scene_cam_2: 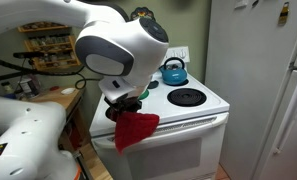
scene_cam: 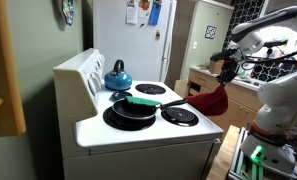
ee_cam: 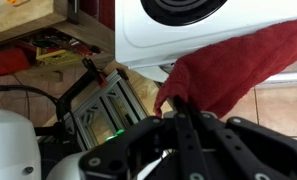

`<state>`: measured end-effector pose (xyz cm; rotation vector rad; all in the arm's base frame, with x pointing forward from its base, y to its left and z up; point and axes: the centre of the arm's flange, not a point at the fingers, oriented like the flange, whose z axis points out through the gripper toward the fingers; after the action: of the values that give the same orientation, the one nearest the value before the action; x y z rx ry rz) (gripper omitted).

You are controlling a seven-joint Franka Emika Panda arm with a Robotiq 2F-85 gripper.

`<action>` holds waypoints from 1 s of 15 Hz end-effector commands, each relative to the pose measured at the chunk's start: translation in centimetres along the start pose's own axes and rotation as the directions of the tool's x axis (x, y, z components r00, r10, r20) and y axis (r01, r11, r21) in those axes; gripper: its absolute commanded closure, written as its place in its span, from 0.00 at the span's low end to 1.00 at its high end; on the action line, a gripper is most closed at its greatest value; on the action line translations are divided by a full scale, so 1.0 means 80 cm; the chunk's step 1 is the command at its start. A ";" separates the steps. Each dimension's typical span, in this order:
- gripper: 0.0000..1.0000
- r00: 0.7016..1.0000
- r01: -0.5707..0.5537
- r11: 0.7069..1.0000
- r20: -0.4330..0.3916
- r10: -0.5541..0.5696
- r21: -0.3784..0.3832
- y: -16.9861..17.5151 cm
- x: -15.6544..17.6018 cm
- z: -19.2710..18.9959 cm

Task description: Pick up the red cloth and hang it on the oven door

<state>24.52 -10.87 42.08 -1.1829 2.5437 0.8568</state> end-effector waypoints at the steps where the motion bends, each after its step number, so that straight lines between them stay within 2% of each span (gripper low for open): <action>1: 0.96 1.000 0.002 1.000 -0.003 -0.002 0.000 0.000 -0.001 0.000; 4: 0.99 1.000 0.003 1.000 -0.006 -0.003 0.000 0.000 -0.002 0.000; 7: 0.99 0.983 -0.170 0.985 0.067 0.169 0.004 -0.002 0.008 -0.006; 11: 0.99 0.934 -0.336 0.942 0.132 0.331 0.016 -0.008 0.026 -0.015; 12: 0.99 0.934 -0.334 0.942 0.145 0.327 0.029 -0.012 0.026 -0.015; 15: 0.99 0.957 -0.262 0.963 0.143 0.251 0.064 -0.021 0.020 -0.016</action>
<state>24.00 -13.50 42.45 -0.7307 2.6682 0.8761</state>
